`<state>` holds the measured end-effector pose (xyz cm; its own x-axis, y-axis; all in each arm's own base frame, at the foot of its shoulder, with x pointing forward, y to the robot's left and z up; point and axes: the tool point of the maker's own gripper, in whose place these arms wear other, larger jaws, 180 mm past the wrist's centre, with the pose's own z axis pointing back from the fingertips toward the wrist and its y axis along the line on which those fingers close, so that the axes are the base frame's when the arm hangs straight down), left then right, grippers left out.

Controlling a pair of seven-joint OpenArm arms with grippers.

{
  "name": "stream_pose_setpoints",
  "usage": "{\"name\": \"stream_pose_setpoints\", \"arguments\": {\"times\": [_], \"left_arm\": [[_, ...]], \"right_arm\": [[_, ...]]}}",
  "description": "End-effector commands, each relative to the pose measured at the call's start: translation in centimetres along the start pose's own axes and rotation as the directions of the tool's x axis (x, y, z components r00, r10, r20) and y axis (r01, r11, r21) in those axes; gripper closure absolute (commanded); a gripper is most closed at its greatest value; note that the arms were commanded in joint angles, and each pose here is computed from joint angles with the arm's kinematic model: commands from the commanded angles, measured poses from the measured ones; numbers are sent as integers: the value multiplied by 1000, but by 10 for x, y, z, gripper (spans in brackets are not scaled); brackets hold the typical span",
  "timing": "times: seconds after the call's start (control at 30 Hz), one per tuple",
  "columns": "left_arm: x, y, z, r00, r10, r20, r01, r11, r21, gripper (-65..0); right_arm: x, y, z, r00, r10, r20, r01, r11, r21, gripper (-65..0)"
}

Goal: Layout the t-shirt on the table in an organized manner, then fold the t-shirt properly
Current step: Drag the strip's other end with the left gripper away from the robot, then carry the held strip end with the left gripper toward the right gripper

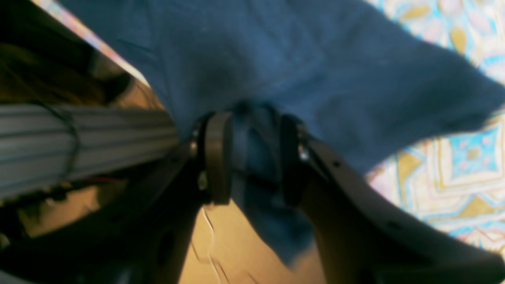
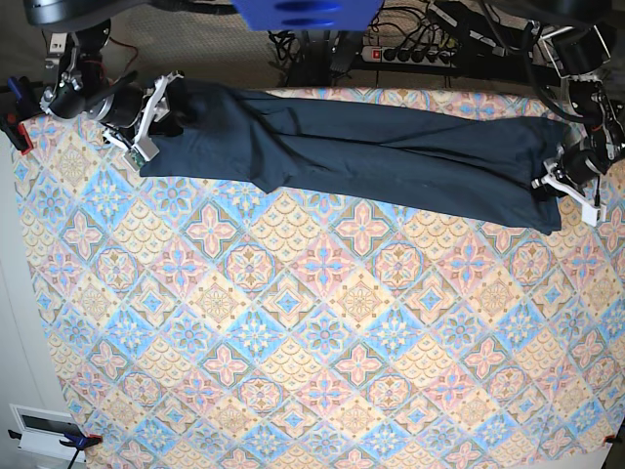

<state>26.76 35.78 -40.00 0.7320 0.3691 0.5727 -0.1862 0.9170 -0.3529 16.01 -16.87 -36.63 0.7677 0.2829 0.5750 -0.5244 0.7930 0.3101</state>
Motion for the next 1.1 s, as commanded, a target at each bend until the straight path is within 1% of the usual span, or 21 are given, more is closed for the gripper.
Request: {"name": "stream_pose_setpoints", "arguments": {"times": [0.0,0.1,0.17,0.27,0.37,0.47,0.6,0.67,0.83,0.97,1.07], "left_arm": [[27,4,8,997,-35,74,34,999,19,-1],[32,12,8,993,-84,88,77,994,73,-1],[41,12,10,990,-97,100,89,993,79,-1],[45,10,12,989,-103,104,96,993,73,-1],[40,-1,16,989,-106,103,103,994,34,-1],[29,-35,20,988,-112,109,119,992,-53,-2],[14,-79,30,981,-158,111,173,975,-138,-2],[8,-98,35,977,-177,120,195,966,-169,-2],[-2,-144,42,969,-203,144,233,943,-237,-2],[-12,-164,35,979,-154,134,187,939,-288,-2],[-22,-174,30,986,-122,116,153,937,-315,-2]], "right_arm": [[12,-3,8,999,15,44,-14,1000,-7,-190],[16,-3,11,998,4,66,-4,1000,-1,-190],[16,-5,12,998,3,69,-2,1000,-8,-190],[17,-6,13,998,2,70,-1,1000,-13,-190],[17,-6,13,998,2,70,-1,1000,-13,-190],[16,-7,13,998,3,69,-2,1000,-16,-190],[16,-8,13,998,5,67,-4,1000,-19,-190],[16,-9,14,998,4,69,-2,1000,-22,-190],[19,-25,27,996,-7,91,15,997,-80,-190],[20,-38,39,994,-17,109,31,991,-131,-190],[20,-51,53,991,-29,130,52,981,-184,-190]]}}
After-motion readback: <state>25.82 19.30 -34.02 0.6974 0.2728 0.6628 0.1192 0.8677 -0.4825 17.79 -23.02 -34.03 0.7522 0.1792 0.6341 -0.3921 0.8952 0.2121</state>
